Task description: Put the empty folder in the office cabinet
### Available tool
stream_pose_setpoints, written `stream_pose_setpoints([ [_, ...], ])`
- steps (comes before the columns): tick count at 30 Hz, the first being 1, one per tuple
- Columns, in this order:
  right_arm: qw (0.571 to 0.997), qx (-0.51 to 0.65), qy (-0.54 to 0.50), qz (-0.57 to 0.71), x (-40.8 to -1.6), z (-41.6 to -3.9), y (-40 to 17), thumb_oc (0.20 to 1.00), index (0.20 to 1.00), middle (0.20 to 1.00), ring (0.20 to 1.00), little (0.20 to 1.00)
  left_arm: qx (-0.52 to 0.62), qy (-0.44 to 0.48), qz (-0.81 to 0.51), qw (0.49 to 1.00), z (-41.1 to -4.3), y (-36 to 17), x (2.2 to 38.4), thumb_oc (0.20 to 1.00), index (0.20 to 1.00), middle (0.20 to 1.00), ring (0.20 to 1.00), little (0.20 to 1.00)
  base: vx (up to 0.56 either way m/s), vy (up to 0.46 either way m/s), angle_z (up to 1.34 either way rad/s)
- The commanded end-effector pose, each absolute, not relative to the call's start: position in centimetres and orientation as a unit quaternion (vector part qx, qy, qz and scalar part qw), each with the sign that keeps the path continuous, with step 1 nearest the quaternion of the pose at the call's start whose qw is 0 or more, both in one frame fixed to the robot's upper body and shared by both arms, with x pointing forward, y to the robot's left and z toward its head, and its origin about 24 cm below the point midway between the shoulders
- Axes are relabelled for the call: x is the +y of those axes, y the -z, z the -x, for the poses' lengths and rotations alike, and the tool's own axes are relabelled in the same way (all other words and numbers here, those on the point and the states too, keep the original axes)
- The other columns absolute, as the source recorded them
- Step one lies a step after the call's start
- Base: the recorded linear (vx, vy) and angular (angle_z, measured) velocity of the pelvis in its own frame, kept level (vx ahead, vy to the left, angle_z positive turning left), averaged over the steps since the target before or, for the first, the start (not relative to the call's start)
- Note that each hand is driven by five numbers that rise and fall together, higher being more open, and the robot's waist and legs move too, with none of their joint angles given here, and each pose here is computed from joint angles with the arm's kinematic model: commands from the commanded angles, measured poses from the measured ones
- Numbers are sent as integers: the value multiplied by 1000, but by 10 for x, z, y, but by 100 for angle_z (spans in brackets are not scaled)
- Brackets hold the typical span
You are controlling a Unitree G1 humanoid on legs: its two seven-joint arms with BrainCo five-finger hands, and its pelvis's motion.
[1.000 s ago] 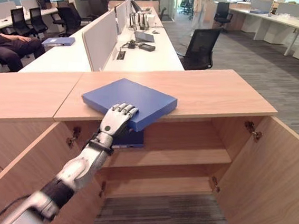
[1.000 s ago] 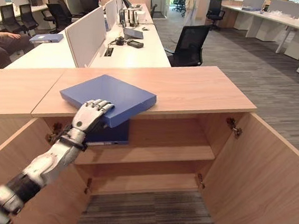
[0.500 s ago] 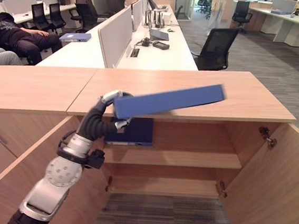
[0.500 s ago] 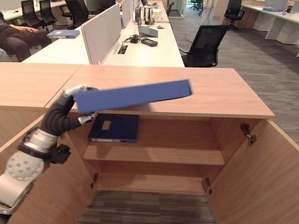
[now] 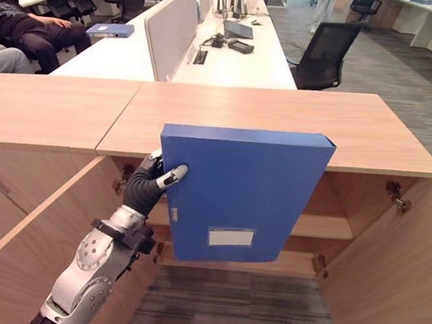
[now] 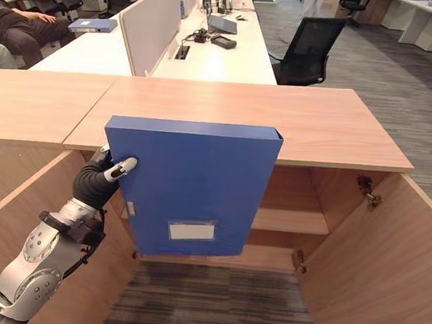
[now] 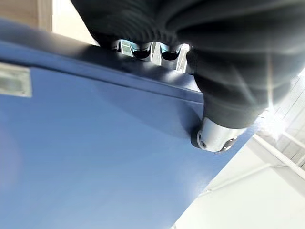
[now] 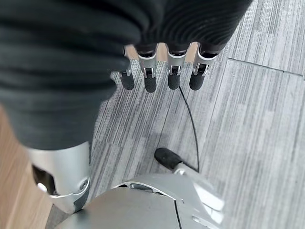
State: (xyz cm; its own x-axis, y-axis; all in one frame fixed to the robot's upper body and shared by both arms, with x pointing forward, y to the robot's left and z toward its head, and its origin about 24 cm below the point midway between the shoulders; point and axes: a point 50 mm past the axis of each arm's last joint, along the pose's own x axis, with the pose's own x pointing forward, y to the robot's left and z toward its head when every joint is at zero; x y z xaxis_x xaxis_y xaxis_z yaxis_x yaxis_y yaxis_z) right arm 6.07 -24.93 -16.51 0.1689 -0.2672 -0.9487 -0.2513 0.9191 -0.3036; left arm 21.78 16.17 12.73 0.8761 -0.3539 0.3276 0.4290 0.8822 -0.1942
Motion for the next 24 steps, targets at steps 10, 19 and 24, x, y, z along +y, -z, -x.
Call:
stream_pose_setpoints([
  [10, 819, 566, 7, 99, -223, -118, 158, 1000, 1000, 1000, 1000, 1000, -162, 160, 87, 970, -205, -129, 179, 200, 200, 200, 200, 200, 0, 0, 0],
  [19, 959, 279, -13, 56, -229, -190, 73, 1000, 1000, 1000, 1000, 1000, -96, 16, -21, 995, -188, -96, 230, 200, 200, 200, 200, 200, 0, -4, -3],
  [24, 978, 195, -73, 28, -221, -206, 34, 1000, 1000, 1000, 1000, 1000, -96, -3, -28, 995, -191, -93, 236, 200, 200, 200, 200, 200, -10, -13, -3],
])
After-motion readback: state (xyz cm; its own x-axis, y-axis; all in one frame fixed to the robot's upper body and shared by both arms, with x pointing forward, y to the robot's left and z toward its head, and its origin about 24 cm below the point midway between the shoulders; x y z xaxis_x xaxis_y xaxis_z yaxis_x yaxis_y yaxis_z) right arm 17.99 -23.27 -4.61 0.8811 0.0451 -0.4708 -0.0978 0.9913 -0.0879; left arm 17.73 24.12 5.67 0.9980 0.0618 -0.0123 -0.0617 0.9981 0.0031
